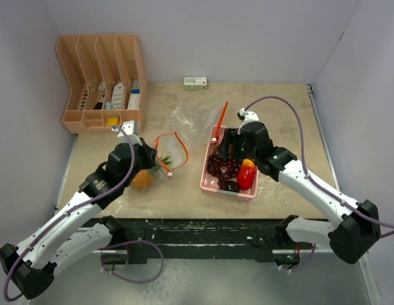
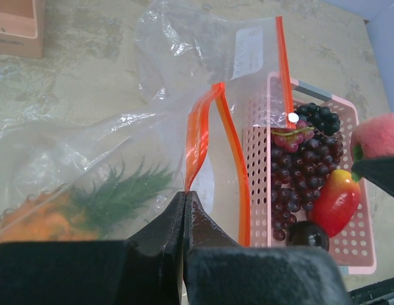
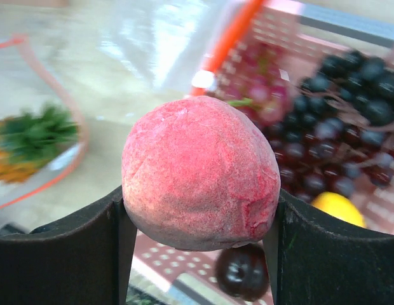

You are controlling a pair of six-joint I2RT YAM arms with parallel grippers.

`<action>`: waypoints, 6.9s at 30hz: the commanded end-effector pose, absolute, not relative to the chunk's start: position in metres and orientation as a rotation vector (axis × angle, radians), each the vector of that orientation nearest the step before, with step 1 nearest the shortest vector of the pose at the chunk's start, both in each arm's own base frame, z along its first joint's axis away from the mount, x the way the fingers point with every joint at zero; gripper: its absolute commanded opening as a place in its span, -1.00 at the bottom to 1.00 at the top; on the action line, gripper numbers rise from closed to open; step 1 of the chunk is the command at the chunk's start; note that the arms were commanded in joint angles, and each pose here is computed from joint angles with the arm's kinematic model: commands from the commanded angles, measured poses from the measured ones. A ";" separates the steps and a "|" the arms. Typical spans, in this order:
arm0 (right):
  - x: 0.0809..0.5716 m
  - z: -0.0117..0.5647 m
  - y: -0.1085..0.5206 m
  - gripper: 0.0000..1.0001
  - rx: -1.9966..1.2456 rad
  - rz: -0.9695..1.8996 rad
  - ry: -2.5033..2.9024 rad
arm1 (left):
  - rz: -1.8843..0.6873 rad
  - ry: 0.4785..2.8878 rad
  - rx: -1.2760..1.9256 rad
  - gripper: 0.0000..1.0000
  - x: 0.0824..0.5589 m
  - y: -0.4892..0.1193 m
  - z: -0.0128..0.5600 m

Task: Place the food in the zip-top bag and seal the zipper
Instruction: Pick up the fake fruit from the bin, then place the fake fruit in the zipper food storage bag, then pick up the fake fruit from the bin, then place the fake fruit in the zipper food storage bag, then pick up the fake fruit from the bin, then place the fake fruit in the zipper food storage bag.

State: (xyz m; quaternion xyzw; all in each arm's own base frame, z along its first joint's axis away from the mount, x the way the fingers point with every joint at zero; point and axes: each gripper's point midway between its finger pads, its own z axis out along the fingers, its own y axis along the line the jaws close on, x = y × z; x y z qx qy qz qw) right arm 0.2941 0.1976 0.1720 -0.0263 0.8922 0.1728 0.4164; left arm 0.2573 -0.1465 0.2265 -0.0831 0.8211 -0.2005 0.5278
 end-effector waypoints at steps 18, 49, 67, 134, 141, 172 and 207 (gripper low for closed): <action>0.286 0.221 0.389 0.09 -0.545 1.044 2.013 | -0.609 1.894 -0.124 -1.00 0.259 -0.168 0.265; 0.261 0.136 0.151 0.99 0.101 0.081 2.516 | -0.635 1.865 -0.117 -1.00 0.255 -0.167 0.267; 0.254 0.049 0.134 0.99 0.143 -0.139 2.665 | -0.633 1.880 -0.121 -1.00 0.252 -0.165 0.259; 0.285 0.228 0.401 0.69 0.113 1.024 1.759 | -0.742 1.894 -0.161 -1.00 0.257 -0.186 0.272; 0.261 0.238 0.391 0.99 -0.083 1.001 1.807 | -0.720 1.899 -0.163 -1.00 0.260 -0.184 0.268; 0.208 0.050 0.217 0.88 0.058 0.235 2.594 | -0.685 1.870 -0.157 -1.00 0.250 -0.169 0.270; 0.284 0.281 0.386 0.26 -0.355 1.005 1.935 | -0.685 1.897 -0.154 -1.00 0.250 -0.171 0.267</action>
